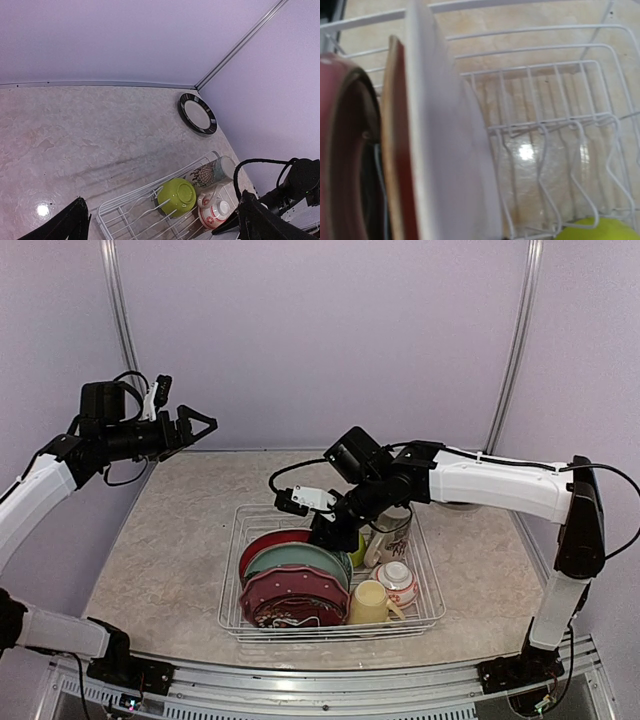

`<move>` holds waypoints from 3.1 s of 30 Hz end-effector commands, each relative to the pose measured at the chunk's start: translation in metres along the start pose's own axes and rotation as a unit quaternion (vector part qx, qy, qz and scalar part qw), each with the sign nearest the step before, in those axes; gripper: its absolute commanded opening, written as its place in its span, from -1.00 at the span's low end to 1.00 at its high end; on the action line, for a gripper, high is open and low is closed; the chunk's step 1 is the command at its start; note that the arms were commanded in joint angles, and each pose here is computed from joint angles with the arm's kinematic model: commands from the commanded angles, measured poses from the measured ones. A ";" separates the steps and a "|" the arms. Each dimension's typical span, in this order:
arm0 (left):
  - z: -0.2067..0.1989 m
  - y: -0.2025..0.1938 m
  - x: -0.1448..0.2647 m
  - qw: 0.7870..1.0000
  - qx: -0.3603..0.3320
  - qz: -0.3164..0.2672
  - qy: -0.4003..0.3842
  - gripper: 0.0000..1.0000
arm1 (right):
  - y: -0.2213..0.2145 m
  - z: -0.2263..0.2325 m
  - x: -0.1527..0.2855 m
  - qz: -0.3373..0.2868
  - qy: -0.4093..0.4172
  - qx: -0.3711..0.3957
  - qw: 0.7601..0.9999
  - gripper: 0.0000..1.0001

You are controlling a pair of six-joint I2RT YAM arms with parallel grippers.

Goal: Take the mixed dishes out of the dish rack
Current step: Grab the plate from the dish rack, then place the plate with another plate.

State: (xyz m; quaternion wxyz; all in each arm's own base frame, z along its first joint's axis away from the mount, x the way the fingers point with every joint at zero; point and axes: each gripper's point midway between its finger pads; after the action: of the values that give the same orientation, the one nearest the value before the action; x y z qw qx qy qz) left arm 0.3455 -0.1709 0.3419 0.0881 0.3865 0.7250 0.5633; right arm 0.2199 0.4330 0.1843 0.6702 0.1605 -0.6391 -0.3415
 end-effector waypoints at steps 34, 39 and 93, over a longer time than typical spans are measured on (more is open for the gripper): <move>0.011 -0.011 -0.013 1.000 0.027 0.014 -0.005 0.98 | 0.104 0.008 0.134 -0.163 -0.135 -0.011 0.977 -1.00; 0.015 -0.009 -0.010 1.000 0.026 0.011 0.005 0.98 | 0.115 -0.003 0.156 -0.192 -0.174 -0.042 0.965 -1.00; 0.001 -0.008 -0.011 0.996 0.079 0.023 -0.042 0.98 | -0.183 -0.356 0.352 -0.636 -0.185 -0.575 0.480 -1.00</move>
State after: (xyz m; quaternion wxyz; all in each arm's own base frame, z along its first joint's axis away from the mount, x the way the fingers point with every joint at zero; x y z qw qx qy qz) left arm 0.3509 -0.1761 0.3266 0.0673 0.4327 0.7572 0.4846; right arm 0.4877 -0.0080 0.2239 0.0779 -0.0978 -0.1597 -0.9792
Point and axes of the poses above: each gripper's point midway between its finger pads, its own x axis back along the fingers, its own z axis along the line the jaws close on, y = z × x, and after that the axes turned 12 degrees about -x, right-handed
